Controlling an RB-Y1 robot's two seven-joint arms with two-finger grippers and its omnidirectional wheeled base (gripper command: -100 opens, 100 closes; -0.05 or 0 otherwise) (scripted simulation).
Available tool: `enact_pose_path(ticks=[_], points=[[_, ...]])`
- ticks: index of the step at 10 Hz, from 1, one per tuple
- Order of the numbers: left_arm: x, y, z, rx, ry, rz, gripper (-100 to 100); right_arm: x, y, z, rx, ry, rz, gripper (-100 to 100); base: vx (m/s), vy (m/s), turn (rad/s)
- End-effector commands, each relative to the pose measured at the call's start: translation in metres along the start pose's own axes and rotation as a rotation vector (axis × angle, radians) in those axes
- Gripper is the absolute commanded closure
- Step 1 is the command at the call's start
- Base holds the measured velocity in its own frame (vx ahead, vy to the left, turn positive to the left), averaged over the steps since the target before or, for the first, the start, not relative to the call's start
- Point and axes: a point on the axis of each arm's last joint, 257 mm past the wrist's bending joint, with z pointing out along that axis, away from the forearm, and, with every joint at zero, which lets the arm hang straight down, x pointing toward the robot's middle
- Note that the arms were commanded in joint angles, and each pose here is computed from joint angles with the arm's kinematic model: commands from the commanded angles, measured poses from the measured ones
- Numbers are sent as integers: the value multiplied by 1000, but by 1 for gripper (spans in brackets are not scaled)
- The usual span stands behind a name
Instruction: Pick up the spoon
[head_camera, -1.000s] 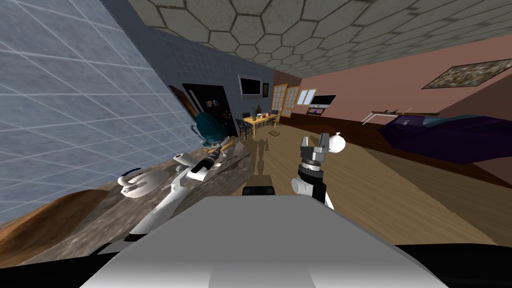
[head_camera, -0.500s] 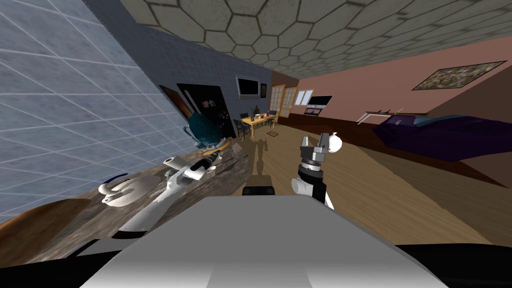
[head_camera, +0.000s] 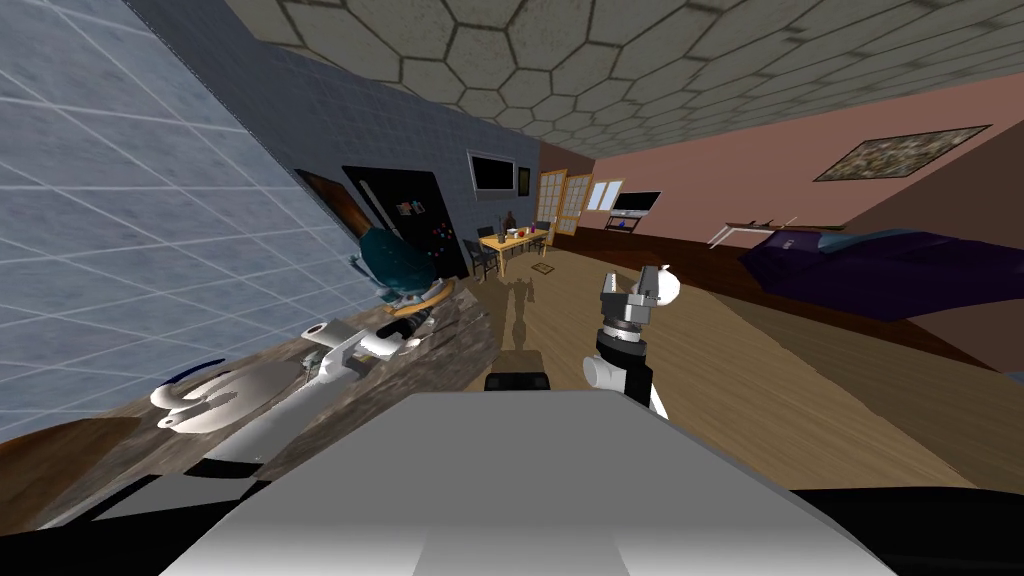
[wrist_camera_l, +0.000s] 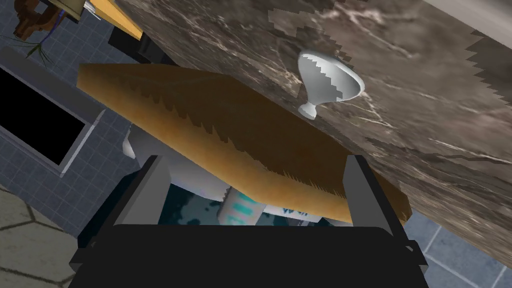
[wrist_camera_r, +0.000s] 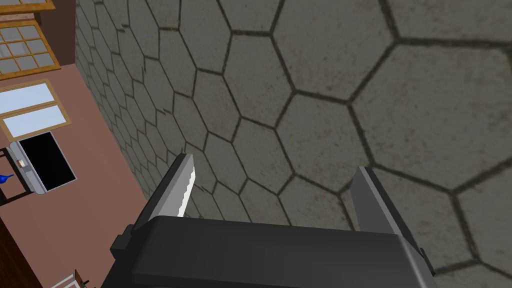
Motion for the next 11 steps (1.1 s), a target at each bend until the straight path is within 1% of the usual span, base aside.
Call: enact_pose_path(ticks=[1,2,4,5,8,11], points=[[-2,23,-1,-72,9,37,-100,0,0,0,0,0,0,0,75,-72,-17],[-1,24,-1,-78,9,37,-100,0,0,0,0,0,0,0,52,-50,-8],[-8,59,-5,-185,21,93,-100,0,0,0,0,0,0,0,68,-78,-24],[-8,61,-6,-190,21,93,-100,0,0,0,0,0,0,0,63,-72,0],[-19,105,-17,-327,34,162,-100,0,0,0,0,0,0,0,83,-68,-14],[-28,138,-29,-428,43,213,-100,0,0,0,0,0,0,0,82,-91,-5]])
